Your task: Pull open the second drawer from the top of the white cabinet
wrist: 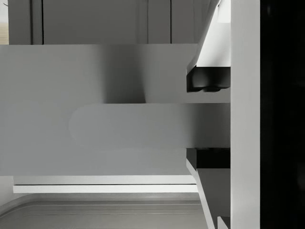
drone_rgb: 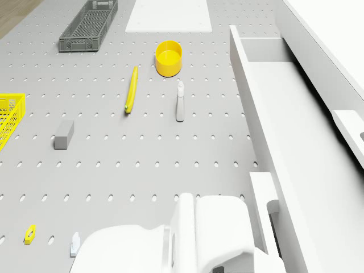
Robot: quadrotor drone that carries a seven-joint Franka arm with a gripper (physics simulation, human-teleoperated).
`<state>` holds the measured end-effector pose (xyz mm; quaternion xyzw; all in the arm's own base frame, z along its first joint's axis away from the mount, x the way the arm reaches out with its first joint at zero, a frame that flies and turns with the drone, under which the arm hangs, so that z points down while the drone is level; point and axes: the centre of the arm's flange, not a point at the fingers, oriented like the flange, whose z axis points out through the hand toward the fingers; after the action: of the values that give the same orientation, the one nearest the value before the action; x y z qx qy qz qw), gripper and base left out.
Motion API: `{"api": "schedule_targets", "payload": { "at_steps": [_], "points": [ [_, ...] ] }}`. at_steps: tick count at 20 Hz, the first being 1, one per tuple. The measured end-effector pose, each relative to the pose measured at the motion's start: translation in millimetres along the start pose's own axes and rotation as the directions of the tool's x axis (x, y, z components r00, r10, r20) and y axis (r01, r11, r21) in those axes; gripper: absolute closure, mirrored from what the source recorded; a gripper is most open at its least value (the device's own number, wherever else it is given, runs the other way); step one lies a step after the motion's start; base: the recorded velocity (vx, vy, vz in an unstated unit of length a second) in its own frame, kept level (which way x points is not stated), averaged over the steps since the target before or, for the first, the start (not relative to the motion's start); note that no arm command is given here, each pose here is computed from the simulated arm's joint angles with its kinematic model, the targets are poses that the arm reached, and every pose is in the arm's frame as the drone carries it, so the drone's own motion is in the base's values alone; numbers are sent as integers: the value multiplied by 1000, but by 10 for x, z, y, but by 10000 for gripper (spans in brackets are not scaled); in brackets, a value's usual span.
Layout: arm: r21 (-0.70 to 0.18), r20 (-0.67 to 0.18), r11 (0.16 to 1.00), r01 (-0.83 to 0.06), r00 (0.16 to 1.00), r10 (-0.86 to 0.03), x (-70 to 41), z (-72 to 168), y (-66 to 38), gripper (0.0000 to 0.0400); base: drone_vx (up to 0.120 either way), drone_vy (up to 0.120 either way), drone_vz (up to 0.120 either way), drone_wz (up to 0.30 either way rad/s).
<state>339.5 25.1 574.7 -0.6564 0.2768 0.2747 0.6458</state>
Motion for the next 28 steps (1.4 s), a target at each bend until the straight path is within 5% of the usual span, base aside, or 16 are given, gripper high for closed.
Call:
{"api": "schedule_targets", "payload": {
  "at_steps": [2, 7, 12, 14, 21, 23, 25, 26, 28],
  "points": [
    [4, 3, 999, 36, 999, -36, 77, -56, 39, 255, 0, 0, 0, 0],
    [7, 6, 1000, 27, 1000, -27, 43, -252, 21, 280, 0, 0, 0, 0],
    [5, 4, 1000, 13, 1000, -13, 29, -435, 16, 267, 0, 0, 0, 0],
    [-3, -4, 999, 39, 999, -39, 8, -511, 19, 231, 0, 0, 0, 0],
    [7, 4, 999, 39, 999, -39, 42, -791, 29, 277, 0, 0, 0, 0],
    [-8, -8, 999, 33, 999, -33, -67, -901, -11, 193, 0, 0, 0, 0],
    [-5, -6, 1000, 30, 1000, -30, -31, -989, 8, 224, 0, 0, 0, 0],
    [-12, -12, 999, 30, 999, -31, -90, -1051, -16, 176, 0, 0, 0, 0],
    [-5, -6, 999, 43, 999, -43, -35, -1123, 6, 156, 0, 0, 0, 0]
  ]
}}
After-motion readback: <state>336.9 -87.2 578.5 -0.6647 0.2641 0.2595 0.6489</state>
